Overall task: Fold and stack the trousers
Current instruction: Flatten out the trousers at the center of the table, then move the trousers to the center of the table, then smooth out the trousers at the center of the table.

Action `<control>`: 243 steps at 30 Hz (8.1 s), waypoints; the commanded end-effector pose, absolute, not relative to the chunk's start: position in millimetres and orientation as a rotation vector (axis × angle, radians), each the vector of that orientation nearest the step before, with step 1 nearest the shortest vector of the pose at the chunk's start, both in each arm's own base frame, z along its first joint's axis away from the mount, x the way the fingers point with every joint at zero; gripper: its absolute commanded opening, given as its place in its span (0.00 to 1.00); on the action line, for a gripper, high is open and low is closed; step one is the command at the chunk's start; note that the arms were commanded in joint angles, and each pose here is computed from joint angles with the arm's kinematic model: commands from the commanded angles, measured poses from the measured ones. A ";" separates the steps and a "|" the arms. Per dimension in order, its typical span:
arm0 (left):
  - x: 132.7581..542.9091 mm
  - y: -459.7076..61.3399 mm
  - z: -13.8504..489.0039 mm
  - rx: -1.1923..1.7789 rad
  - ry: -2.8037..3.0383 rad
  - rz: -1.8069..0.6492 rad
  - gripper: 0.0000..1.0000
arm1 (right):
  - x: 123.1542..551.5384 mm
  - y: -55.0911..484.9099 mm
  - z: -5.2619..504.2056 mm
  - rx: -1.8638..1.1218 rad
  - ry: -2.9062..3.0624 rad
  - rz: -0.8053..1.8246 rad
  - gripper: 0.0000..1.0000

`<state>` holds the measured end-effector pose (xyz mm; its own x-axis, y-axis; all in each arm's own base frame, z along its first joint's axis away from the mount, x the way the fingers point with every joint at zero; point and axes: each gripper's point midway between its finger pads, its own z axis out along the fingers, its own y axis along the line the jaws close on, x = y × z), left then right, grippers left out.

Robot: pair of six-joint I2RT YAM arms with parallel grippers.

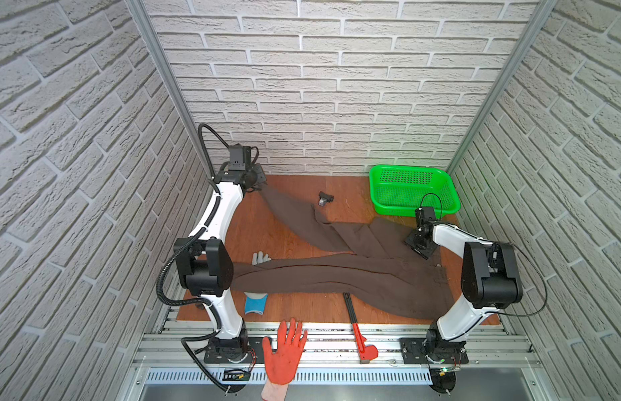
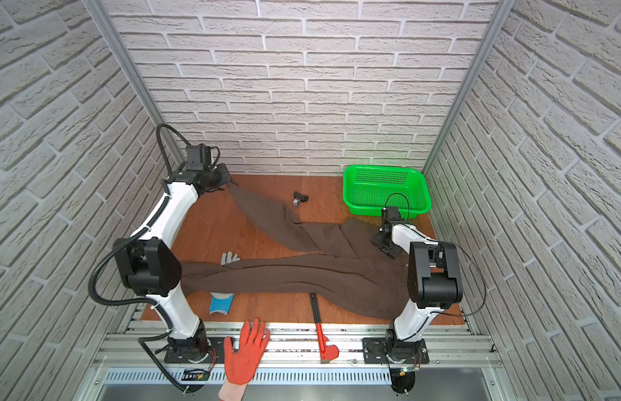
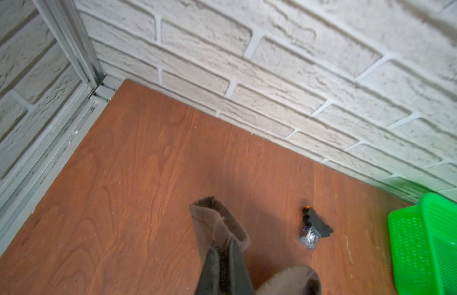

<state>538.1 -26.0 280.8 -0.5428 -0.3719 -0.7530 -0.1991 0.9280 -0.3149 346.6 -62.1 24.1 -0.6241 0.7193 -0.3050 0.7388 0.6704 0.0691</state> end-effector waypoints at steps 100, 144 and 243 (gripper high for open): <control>420.1 4.1 81.6 -0.486 2.609 -0.145 0.79 | 351.6 -73.4 79.8 1.145 2.478 0.021 0.06; 447.0 146.2 203.6 -0.711 2.342 0.352 0.00 | 389.2 -78.7 52.0 1.163 2.546 -0.014 0.06; 186.4 50.3 50.5 -1.468 2.543 0.031 0.96 | 216.9 -8.4 112.7 1.097 2.596 0.086 0.51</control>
